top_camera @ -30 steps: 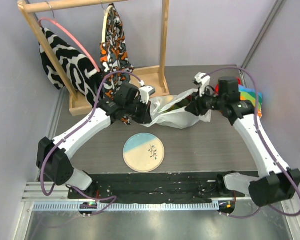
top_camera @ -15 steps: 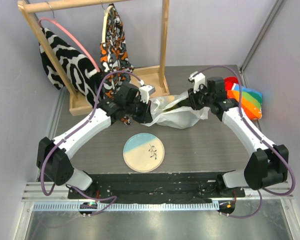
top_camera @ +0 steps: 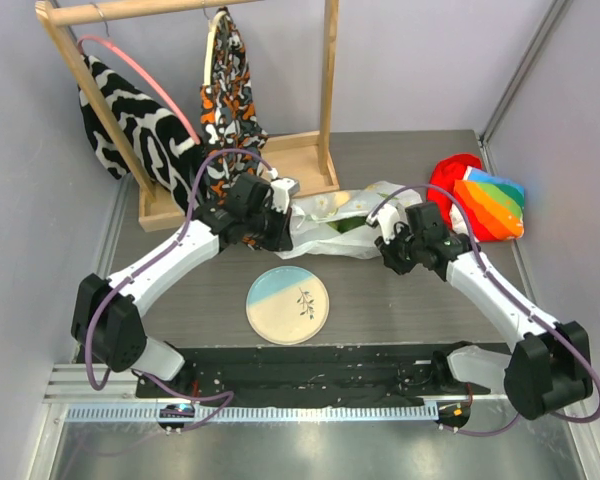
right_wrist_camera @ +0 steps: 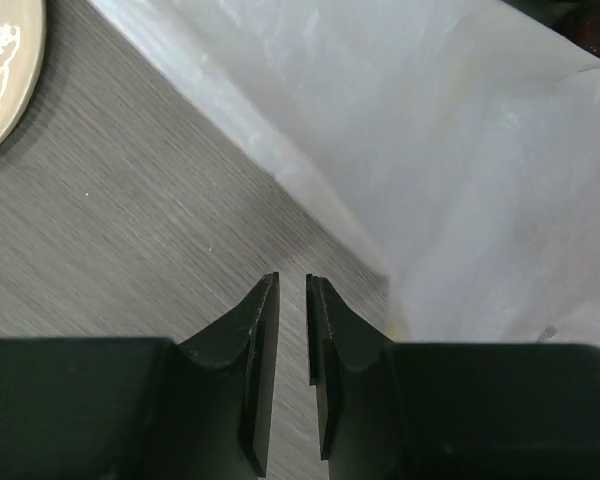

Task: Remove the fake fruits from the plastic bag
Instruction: Adjust the plastic bag at the center of the board.

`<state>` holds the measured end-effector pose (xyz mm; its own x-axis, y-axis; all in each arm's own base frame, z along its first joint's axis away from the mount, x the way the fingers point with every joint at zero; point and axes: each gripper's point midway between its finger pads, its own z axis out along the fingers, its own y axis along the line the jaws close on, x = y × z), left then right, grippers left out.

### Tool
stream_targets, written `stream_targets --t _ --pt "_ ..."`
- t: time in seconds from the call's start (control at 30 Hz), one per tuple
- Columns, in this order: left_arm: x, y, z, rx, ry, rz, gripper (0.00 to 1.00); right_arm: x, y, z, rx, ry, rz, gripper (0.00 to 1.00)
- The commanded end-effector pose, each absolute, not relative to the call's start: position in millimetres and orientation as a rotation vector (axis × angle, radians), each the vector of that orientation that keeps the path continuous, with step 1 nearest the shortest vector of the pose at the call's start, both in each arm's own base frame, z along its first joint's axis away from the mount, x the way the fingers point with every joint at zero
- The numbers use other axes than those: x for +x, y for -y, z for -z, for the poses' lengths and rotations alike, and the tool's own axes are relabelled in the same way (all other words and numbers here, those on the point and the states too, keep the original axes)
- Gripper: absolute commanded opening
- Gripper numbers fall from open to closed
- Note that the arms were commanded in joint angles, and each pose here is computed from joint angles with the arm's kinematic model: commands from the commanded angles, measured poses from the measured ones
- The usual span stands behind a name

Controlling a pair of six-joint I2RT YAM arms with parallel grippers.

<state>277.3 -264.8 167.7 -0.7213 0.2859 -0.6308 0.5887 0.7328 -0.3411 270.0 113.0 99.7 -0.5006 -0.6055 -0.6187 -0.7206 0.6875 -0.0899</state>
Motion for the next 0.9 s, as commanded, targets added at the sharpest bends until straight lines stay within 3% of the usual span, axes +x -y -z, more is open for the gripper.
stream_targets --t 0.0,0.3,0.6,0.8,0.87 --pt "279 260 -180 0.675 -2.325 0.709 0.0 264 -112 -117 -1.007 -2.247 -0.239 0.25" --pt "286 271 -180 0.668 -2.329 0.744 0.0 333 -145 -179 -0.923 -2.078 -0.285 0.29" --pt "289 276 -186 0.667 -2.34 0.767 0.0 386 -160 -163 -0.965 -2.112 -0.267 0.3" --pt "287 272 -187 0.671 -2.323 0.748 0.0 370 -177 -201 -1.082 -2.078 -0.406 0.29" --pt "287 273 -188 0.673 -2.319 0.75 0.0 359 -182 -219 -1.097 -2.018 -0.449 0.33"
